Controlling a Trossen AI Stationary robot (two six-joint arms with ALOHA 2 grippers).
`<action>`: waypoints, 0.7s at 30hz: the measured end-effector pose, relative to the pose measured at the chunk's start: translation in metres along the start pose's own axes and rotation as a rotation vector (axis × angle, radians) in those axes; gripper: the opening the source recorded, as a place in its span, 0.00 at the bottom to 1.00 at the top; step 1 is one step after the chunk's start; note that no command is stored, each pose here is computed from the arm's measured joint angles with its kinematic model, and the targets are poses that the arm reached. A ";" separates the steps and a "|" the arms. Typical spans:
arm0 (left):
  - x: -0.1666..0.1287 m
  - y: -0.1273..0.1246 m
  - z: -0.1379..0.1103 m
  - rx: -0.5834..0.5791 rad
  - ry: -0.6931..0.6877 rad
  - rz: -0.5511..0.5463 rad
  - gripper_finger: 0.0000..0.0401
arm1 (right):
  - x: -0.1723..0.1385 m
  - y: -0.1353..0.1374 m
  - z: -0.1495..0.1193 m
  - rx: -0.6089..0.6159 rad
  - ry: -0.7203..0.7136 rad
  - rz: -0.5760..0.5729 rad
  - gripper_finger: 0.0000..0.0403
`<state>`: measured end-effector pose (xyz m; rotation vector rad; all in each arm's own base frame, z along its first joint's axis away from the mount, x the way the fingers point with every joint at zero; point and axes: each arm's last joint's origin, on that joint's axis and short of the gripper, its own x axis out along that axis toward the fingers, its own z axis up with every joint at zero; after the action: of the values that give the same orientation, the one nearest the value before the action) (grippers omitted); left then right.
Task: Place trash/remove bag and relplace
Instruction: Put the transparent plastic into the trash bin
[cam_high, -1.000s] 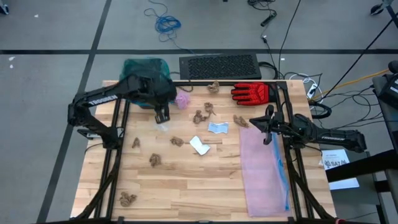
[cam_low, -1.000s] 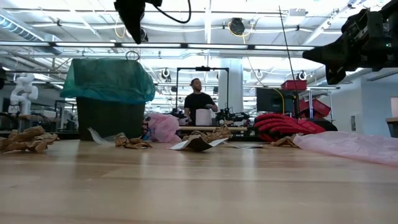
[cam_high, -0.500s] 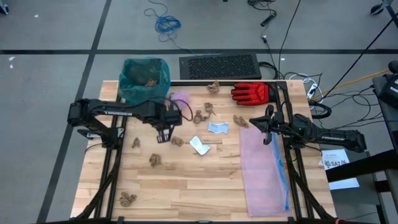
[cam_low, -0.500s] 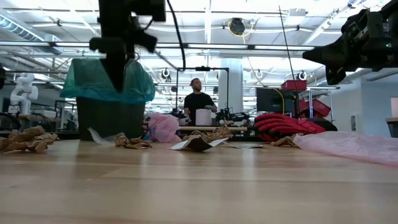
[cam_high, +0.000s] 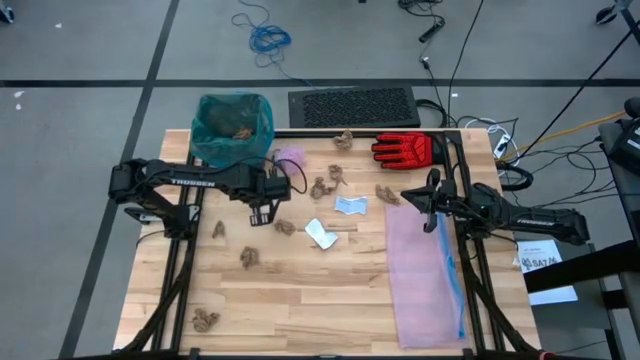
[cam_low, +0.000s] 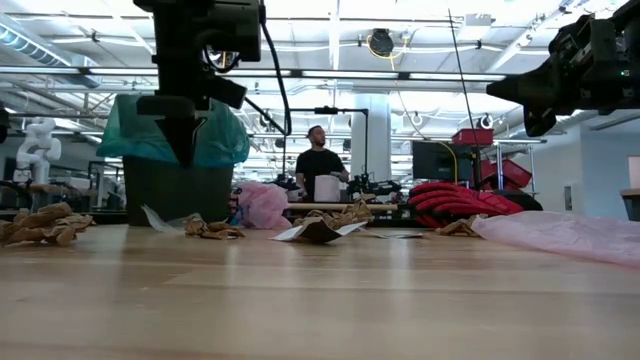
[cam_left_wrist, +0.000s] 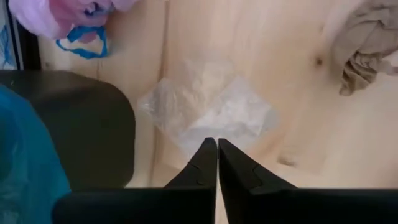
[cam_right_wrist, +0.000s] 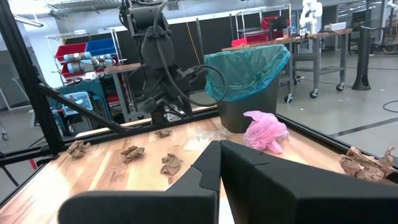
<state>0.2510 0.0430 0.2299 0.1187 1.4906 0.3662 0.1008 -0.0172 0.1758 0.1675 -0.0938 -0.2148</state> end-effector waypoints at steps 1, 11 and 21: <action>0.000 0.000 0.000 0.008 -0.001 0.000 0.06 | 0.000 0.000 0.000 0.000 0.000 0.000 0.00; 0.012 -0.006 -0.005 0.067 0.014 -0.074 0.32 | 0.000 0.000 0.000 0.000 0.001 0.000 0.00; 0.041 -0.018 -0.010 -0.011 -0.062 -0.126 0.40 | 0.000 0.000 0.000 0.000 0.001 0.000 0.00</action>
<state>0.2458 0.0370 0.1845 0.0272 1.4264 0.2666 0.1008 -0.0173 0.1757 0.1675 -0.0927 -0.2147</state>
